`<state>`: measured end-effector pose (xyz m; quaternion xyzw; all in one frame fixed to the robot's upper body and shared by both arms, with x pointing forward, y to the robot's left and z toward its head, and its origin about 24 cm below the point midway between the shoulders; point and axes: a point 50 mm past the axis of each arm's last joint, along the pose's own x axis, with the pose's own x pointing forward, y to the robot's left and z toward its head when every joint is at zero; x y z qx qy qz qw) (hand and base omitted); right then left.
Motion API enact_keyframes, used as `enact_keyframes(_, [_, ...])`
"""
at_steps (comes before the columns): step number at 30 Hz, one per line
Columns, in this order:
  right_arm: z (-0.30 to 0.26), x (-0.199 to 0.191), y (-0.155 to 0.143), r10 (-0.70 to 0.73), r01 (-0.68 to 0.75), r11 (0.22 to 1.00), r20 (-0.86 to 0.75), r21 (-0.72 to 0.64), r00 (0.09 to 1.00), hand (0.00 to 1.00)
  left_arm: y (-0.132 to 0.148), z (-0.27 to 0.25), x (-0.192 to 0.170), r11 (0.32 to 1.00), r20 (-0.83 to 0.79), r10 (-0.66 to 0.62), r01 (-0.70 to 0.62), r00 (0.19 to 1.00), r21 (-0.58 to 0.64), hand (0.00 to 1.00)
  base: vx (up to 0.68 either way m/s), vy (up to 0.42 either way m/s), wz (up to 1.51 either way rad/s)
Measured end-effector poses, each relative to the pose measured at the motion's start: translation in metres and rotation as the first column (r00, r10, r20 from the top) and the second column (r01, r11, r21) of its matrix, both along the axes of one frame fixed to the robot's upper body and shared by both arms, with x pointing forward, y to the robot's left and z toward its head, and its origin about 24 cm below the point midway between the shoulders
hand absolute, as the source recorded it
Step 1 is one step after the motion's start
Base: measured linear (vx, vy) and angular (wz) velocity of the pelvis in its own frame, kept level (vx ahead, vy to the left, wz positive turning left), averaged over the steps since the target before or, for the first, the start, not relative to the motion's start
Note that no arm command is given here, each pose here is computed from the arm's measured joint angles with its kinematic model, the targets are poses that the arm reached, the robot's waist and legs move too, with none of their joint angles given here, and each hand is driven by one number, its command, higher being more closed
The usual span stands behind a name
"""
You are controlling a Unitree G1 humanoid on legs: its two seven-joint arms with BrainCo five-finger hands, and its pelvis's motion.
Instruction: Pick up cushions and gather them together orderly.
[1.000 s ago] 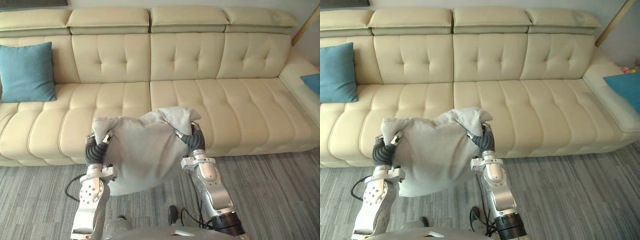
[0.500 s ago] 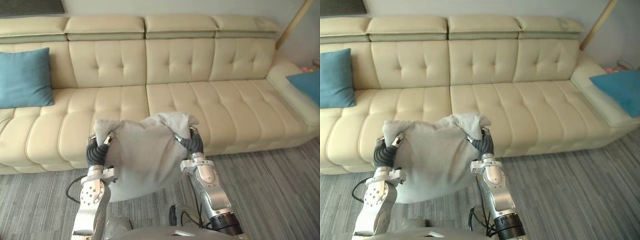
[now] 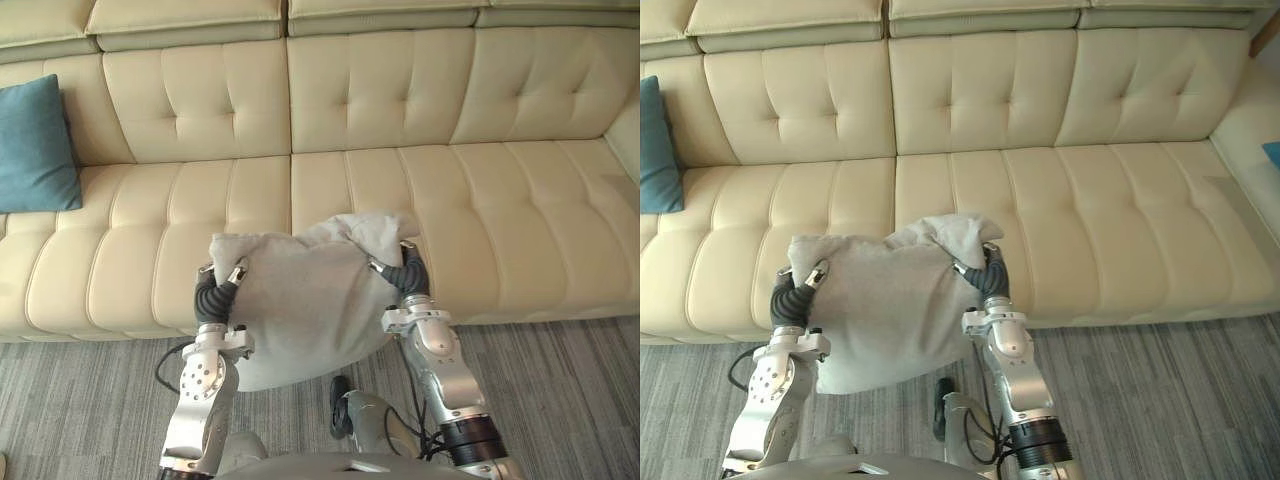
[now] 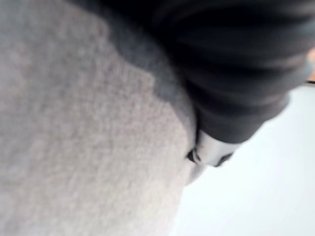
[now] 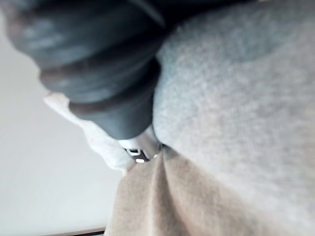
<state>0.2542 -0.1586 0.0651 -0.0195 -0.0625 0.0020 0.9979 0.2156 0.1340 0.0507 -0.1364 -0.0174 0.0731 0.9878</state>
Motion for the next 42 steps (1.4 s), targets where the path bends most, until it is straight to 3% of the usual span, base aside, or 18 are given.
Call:
enact_keyframes(9, [-0.016, -0.011, -0.009, -0.046, 0.048, 0.999, -0.065, 0.024, 0.997, 1.00, -0.008, -0.003, 0.001, 0.998, -0.010, -0.057, 0.057, 0.998, -0.002, 1.00, 0.23, 0.153, 0.30])
enact_keyframes(14, [-0.032, -0.015, 0.011, -0.034, 0.052, 0.991, -0.135, 0.125, 0.990, 1.00, 0.012, -0.013, -0.007, 0.998, -0.056, -0.014, 0.017, 0.998, 0.056, 1.00, 0.13, 0.200, -0.06])
enact_keyframes(31, [-0.028, -0.010, 0.017, -0.024, 0.040, 0.991, -0.123, 0.126, 0.992, 1.00, 0.010, -0.008, -0.009, 0.997, -0.038, -0.002, 0.006, 0.999, 0.082, 1.00, -0.10, 0.018, -0.31])
enact_keyframes(35, [0.003, 0.037, 0.036, -0.016, 0.018, 0.995, -0.023, 0.103, 1.000, 1.00, 0.017, 0.022, 0.041, 0.986, 0.085, 0.036, -0.050, 0.996, 0.161, 1.00, -0.10, -0.011, -0.26])
enact_keyframes(42, [0.074, 0.081, 0.050, -0.063, 0.050, 0.996, 0.186, 0.078, 0.980, 1.00, 0.028, 0.084, 0.109, 0.956, 0.252, 0.106, -0.168, 0.962, 0.239, 1.00, -0.08, -0.020, -0.12])
